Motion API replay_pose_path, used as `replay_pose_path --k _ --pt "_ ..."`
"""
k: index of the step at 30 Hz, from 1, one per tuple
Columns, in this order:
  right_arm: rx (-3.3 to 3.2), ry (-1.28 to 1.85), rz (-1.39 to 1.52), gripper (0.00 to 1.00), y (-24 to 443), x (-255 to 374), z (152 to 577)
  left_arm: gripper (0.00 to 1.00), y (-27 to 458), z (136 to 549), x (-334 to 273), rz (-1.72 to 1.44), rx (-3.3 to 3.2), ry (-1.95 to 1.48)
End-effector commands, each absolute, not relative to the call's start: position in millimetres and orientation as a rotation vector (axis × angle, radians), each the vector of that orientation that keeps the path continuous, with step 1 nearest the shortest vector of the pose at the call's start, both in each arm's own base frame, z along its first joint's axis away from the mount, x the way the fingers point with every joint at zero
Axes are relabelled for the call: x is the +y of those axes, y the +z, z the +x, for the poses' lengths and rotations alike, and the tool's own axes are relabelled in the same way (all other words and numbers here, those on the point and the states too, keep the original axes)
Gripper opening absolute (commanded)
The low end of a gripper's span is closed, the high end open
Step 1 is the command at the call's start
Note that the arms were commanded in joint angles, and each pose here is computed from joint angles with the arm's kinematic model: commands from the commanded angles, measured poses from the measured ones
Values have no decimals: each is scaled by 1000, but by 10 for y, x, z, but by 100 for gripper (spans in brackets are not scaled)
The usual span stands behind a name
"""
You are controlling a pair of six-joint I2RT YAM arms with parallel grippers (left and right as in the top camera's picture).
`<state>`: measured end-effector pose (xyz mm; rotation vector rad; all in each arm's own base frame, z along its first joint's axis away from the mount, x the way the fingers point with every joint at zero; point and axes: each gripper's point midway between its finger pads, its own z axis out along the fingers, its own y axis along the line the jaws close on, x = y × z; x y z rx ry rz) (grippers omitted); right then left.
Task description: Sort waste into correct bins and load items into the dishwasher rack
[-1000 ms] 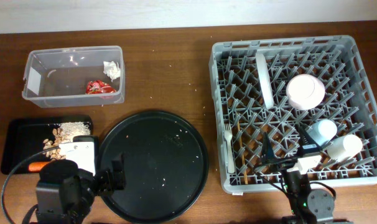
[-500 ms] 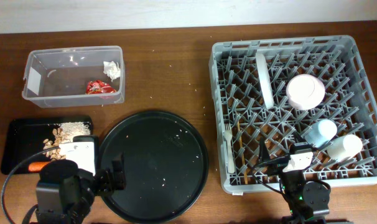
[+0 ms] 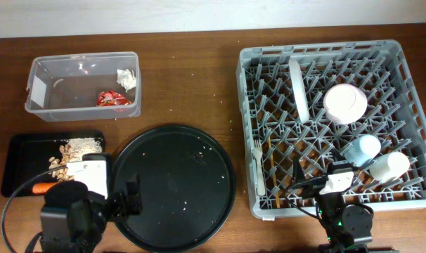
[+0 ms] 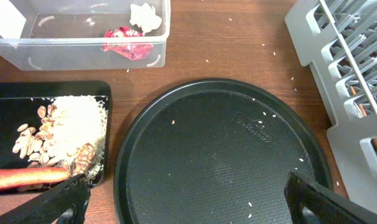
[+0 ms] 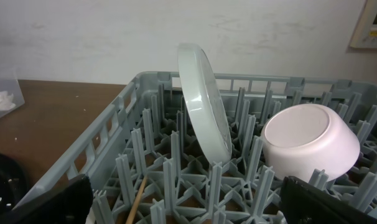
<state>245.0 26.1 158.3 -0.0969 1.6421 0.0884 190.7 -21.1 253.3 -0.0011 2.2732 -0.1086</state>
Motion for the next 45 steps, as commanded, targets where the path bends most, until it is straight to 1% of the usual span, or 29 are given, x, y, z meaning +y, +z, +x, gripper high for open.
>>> replay_pose_path --k 1,4,7,8,11,15,16,17,18,19,22,45 --pt "1643 87 -101 98 1566 260 2447 99 2509 1826 -105 -24 2235 -49" --pt "1643 87 -101 98 1566 260 2447 99 2193 1800 -54 -41 2194 -24" --pt "1643 87 -101 98 1566 260 2447 99 1884 2099 -94 -51 1966 -60" --pt "1643 87 -101 98 1566 260 2447 99 1865 2154 -101 -53 1910 -68" --pt "1643 87 -101 98 1566 260 2447 99 1941 2285 -109 -64 1701 -91" --pt "1643 87 -101 98 1566 260 2447 99 2262 2388 -44 -94 1441 -93" --pt "1643 87 -101 98 1566 260 2447 99 2294 2396 -42 -80 1397 -80" --pt "1643 87 -101 98 1566 260 2447 99 2280 2405 -130 14 1373 -56" --pt "1643 87 -101 98 1566 260 2447 99 2184 2415 -261 144 1387 -27" --pt "1643 87 -101 98 1566 260 2447 99 2069 2428 -297 199 1429 -3" --pt "1643 87 -101 98 1566 260 2447 99 1539 2447 -219 115 1655 -36" --pt "1643 87 -101 99 1566 260 2447 99 1561 2449 -220 114 1646 -38"
